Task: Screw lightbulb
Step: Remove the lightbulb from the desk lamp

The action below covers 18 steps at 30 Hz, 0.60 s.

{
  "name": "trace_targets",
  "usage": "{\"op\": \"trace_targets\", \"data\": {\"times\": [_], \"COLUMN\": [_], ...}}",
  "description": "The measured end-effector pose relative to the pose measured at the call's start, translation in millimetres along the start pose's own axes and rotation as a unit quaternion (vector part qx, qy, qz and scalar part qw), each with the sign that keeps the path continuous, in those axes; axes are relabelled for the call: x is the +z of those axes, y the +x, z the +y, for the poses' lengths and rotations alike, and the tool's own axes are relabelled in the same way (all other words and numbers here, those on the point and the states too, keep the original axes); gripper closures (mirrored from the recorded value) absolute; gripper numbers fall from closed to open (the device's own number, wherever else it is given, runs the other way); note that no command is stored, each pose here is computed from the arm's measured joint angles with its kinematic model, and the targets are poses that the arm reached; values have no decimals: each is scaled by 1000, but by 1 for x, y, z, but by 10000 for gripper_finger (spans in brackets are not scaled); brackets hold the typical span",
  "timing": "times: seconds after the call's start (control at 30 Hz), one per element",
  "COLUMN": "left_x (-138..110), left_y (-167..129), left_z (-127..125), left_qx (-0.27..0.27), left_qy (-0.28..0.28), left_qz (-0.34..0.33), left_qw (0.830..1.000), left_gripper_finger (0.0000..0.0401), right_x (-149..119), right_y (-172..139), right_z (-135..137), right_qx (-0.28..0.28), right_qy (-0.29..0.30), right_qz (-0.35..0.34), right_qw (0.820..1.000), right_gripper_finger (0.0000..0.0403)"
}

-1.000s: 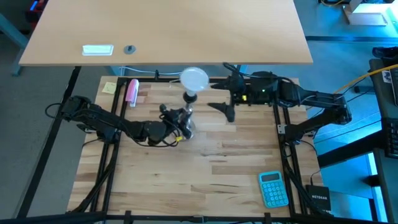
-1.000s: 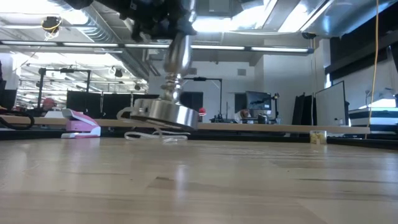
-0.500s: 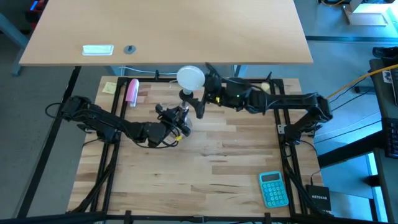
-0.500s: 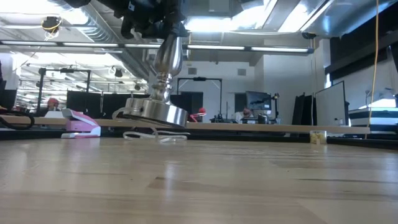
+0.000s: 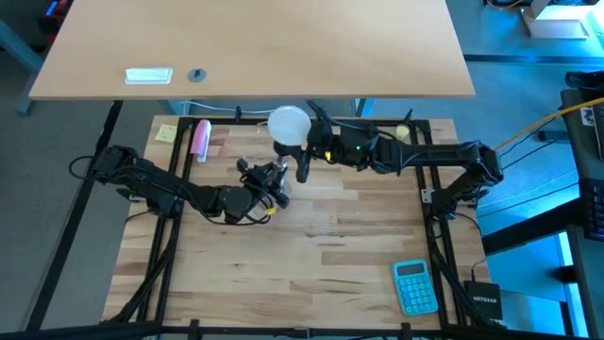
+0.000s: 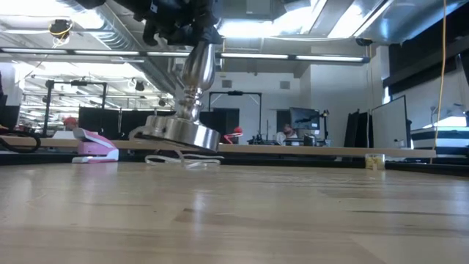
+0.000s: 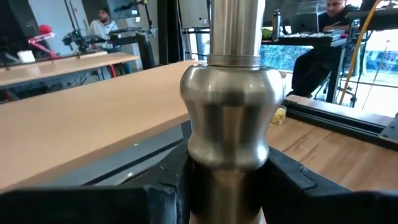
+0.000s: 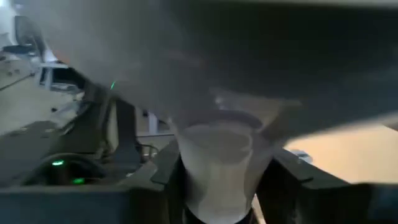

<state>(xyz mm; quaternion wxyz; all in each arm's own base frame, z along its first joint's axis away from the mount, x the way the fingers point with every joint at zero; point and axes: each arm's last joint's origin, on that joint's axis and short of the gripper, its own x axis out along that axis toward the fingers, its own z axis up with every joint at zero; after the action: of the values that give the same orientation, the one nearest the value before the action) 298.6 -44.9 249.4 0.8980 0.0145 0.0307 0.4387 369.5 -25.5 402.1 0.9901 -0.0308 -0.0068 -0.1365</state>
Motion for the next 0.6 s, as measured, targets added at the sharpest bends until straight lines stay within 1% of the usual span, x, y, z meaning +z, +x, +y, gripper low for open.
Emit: {"op": "trace_targets", "data": {"times": [0.07,0.17,0.23,0.3,0.33,0.37,0.43,0.5,0.53,0.6], "left_x": [0,1,3,4,5,6,9,10,11,12], "left_y": [0,0,-1,1,1,1,0,0,0,1], "left_z": [-1,-3,-6,-9,-11,-13,-16,-18,-18,-17], "left_qx": [-14,-50,-103,-172,-218,-268,-372,-454,-483,-527], "left_qy": [5,4,1,-4,-5,-5,-10,-34,-49,-67], "left_qz": [1,-2,-4,-7,-10,-15,-26,-23,-21,-16], "left_qw": [1000,999,995,985,976,963,928,890,874,847], "left_gripper_finger": [279,279,279,279,279,279,279,279,279,279], "right_x": [2,10,17,22,23,25,27,27,27,28], "right_y": [-4,-14,-24,-34,-39,-43,-49,-52,-53,-55], "right_z": [0,-1,0,-3,-4,-3,-5,-3,-2,-1], "right_qx": [10,63,122,179,215,260,353,432,457,480], "right_qy": [-5,-3,-3,5,10,13,14,20,22,20], "right_qz": [4,4,8,16,21,23,21,18,17,12], "right_qw": [1000,998,993,984,976,965,935,902,889,877], "right_gripper_finger": [259,259,259,259,259,259,259,259,259,259]}}
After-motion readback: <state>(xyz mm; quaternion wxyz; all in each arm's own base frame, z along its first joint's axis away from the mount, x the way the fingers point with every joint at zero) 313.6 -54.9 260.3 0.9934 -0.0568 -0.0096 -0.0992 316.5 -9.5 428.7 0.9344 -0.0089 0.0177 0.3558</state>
